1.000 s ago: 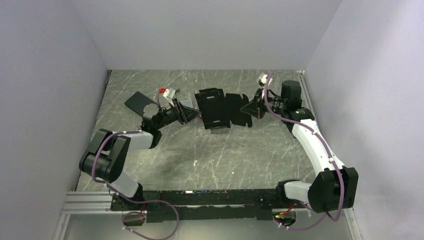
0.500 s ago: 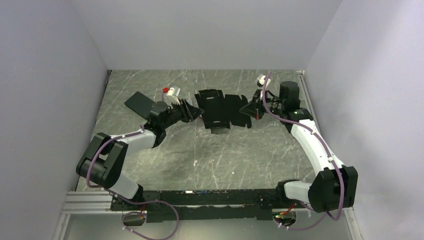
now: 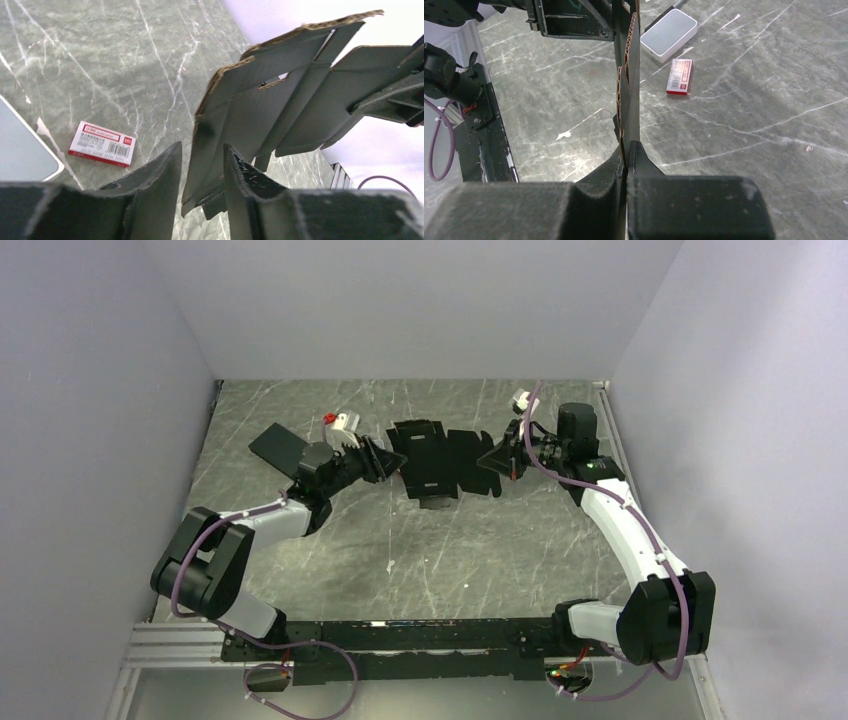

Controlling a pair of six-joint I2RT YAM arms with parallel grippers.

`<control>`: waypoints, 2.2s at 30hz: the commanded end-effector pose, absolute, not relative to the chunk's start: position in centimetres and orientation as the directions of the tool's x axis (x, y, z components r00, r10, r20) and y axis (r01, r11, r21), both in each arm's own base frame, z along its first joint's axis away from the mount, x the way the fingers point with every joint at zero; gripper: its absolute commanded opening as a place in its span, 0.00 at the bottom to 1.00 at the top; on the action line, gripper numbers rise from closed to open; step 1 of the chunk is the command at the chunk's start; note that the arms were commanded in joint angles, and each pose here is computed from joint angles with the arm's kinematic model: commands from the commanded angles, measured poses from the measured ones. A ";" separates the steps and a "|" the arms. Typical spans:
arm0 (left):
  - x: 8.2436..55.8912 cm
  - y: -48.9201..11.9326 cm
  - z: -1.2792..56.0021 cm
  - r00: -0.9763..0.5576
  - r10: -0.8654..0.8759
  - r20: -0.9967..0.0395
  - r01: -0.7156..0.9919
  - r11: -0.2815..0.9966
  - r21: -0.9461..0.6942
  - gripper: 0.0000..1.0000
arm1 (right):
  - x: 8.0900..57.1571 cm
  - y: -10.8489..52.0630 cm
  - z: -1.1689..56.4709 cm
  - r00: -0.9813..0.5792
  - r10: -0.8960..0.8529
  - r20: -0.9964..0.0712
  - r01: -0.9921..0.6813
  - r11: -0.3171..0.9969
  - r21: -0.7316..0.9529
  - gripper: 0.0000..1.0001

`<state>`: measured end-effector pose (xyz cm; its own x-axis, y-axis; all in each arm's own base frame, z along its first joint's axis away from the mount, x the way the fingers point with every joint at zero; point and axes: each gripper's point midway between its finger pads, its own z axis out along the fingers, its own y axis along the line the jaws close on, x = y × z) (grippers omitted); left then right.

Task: Fold the paper box
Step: Fold the paper box at the center of the board.

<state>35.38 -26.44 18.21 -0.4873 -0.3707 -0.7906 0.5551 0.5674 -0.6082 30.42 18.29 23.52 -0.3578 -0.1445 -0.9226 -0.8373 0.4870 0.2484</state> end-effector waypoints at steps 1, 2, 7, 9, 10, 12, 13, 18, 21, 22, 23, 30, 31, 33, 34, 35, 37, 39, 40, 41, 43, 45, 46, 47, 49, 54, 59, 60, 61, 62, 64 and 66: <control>35.0 -27.7 21.3 -0.431 -0.393 -0.813 0.659 0.478 -0.580 0.32 | 30.7 18.7 24.2 -0.323 -0.127 -0.938 -0.854 0.467 0.231 0.00; 35.0 -27.7 21.4 -0.433 -0.394 -0.811 0.661 0.473 -0.582 0.26 | 30.8 18.6 24.1 -0.324 -0.127 -0.937 -0.851 0.471 0.230 0.00; 35.6 -27.3 21.0 -0.454 -0.393 -0.800 0.603 0.526 -0.600 0.04 | 31.1 18.6 23.7 -0.332 -0.130 -0.934 -0.839 0.493 0.229 0.00; 36.2 -27.0 20.8 -0.475 -0.383 -0.792 0.538 0.586 -0.606 0.00 | 31.0 19.0 23.5 -0.338 -0.131 -0.932 -0.841 0.487 0.236 0.00; 36.4 -26.9 20.7 -0.478 -0.371 -0.796 0.515 0.616 -0.596 0.00 | 30.9 19.2 23.4 -0.340 -0.132 -0.931 -0.845 0.478 0.241 0.00; 36.9 -26.7 20.6 -0.474 -0.359 -0.804 0.451 0.685 -0.572 0.00 | 30.3 20.0 23.2 -0.345 -0.132 -0.929 -0.858 0.445 0.255 0.00; 36.9 -26.9 20.5 -0.475 -0.345 -0.809 0.427 0.714 -0.555 0.00 | 29.9 20.5 23.2 -0.348 -0.129 -0.929 -0.866 0.424 0.266 0.00; 36.9 -27.1 19.5 -0.501 -0.307 -0.809 0.280 0.827 -0.487 0.00 | 29.0 22.1 22.7 -0.376 -0.109 -0.920 -0.874 0.371 0.313 0.00; 36.5 -28.6 19.4 -0.514 -0.307 -0.801 0.274 0.826 -0.493 0.00 | 30.5 21.9 21.5 -0.417 -0.088 -0.904 -0.818 0.469 0.332 0.00; 36.3 -29.2 19.2 -0.519 -0.306 -0.798 0.276 0.823 -0.496 0.00 | 31.0 21.7 21.0 -0.432 -0.082 -0.898 -0.793 0.508 0.335 0.00; 36.1 -29.6 19.0 -0.526 -0.305 -0.794 0.275 0.822 -0.498 0.00 | 31.6 21.5 20.5 -0.443 -0.077 -0.893 -0.767 0.548 0.333 0.00; 35.5 -30.8 17.3 -0.577 -0.379 -0.724 0.203 0.792 -0.576 0.00 | 31.1 22.8 18.8 -0.483 -0.108 -0.869 -0.749 0.566 0.346 0.00; 35.4 -30.9 17.1 -0.584 -0.380 -0.717 0.197 0.790 -0.580 0.00 | 30.5 23.4 18.6 -0.483 -0.122 -0.867 -0.764 0.543 0.349 0.00; 35.3 -31.0 16.6 -0.600 -0.380 -0.704 0.185 0.790 -0.584 0.00 | 29.8 24.2 18.4 -0.486 -0.135 -0.863 -0.781 0.511 0.360 0.00; 35.2 -31.0 16.4 -0.604 -0.383 -0.699 0.182 0.787 -0.589 0.00 | 29.6 24.5 18.3 -0.487 -0.140 -0.862 -0.784 0.504 0.362 0.00; 35.2 -31.0 16.1 -0.609 -0.386 -0.692 0.177 0.785 -0.594 0.00 | 29.5 24.8 18.0 -0.491 -0.146 -0.859 -0.785 0.501 0.364 0.00; 35.0 -31.2 15.6 -0.620 -0.389 -0.682 0.174 0.779 -0.603 0.00 | 29.2 25.4 17.6 -0.496 -0.154 -0.855 -0.787 0.495 0.368 0.00; 35.0 -31.4 15.1 -0.630 -0.389 -0.672 0.170 0.776 -0.608 0.00 | 28.7 26.0 17.0 -0.509 -0.161 -0.845 -0.786 0.488 0.380 0.00; 35.0 -31.6 14.9 -0.636 -0.386 -0.668 0.170 0.774 -0.609 0.00 | 28.6 26.2 16.7 -0.519 -0.164 -0.839 -0.780 0.492 0.387 0.00; 34.9 -31.7 14.7 -0.641 -0.384 -0.665 0.172 0.772 -0.612 0.00 | 28.5 26.4 16.5 -0.523 -0.170 -0.835 -0.779 0.495 0.386 0.00; 34.9 -32.0 14.5 -0.647 -0.383 -0.659 0.178 0.765 -0.620 0.00 | 28.7 26.7 16.3 -0.518 -0.167 -0.839 -0.778 0.500 0.381 0.00; 34.8 -32.0 14.4 -0.652 -0.381 -0.656 0.178 0.764 -0.621 0.00 | 28.6 26.9 16.3 -0.520 -0.163 -0.838 -0.778 0.496 0.387 0.00; 34.8 -32.1 14.3 -0.654 -0.379 -0.655 0.180 0.762 -0.622 0.00 | 28.6 27.0 16.3 -0.521 -0.162 -0.838 -0.779 0.491 0.390 0.00; 34.9 -32.1 14.3 -0.655 -0.380 -0.653 0.182 0.759 -0.625 0.00 | 28.5 27.0 16.3 -0.521 -0.163 -0.838 -0.780 0.488 0.390 0.00; 34.8 -32.0 14.0 -0.665 -0.383 -0.641 0.179 0.752 -0.634 0.00 | 28.5 27.0 16.1 -0.523 -0.164 -0.836 -0.779 0.490 0.391 0.00; 34.9 -31.2 13.2 -0.685 -0.411 -0.602 0.150 0.729 -0.668 0.00 | 28.6 26.8 15.4 -0.535 -0.168 -0.828 -0.768 0.504 0.394 0.00; 34.7 -30.5 12.6 -0.705 -0.407 -0.581 0.136 0.727 -0.673 0.00 | 28.5 26.4 14.7 -0.568 -0.161 -0.807 -0.749 0.509 0.425 0.00; 34.6 -30.4 12.6 -0.705 -0.404 -0.583 0.135 0.731 -0.669 0.00 | 28.4 26.3 14.8 -0.568 -0.161 -0.807 -0.749 0.506 0.427 0.00; 34.6 -30.2 12.5 -0.705 -0.401 -0.584 0.130 0.737 -0.663 0.00 | 28.4 26.2 14.7 -0.569 -0.161 -0.806 -0.750 0.503 0.429 0.00; 34.6 -30.0 12.4 -0.704 -0.400 -0.587 0.127 0.743 -0.657 0.00 | 28.3 26.2 14.7 -0.571 -0.162 -0.805 -0.752 0.498 0.433 0.00; 34.6 -29.8 12.4 -0.700 -0.397 -0.594 0.127 0.749 -0.650 0.00 | 28.0 26.0 14.8 -0.573 -0.160 -0.804 -0.755 0.485 0.441 0.00; 34.6 -29.8 12.4 -0.699 -0.391 -0.598 0.131 0.752 -0.645 0.00 | 27.7 25.9 14.8 -0.572 -0.163 -0.804 -0.764 0.463 0.450 0.00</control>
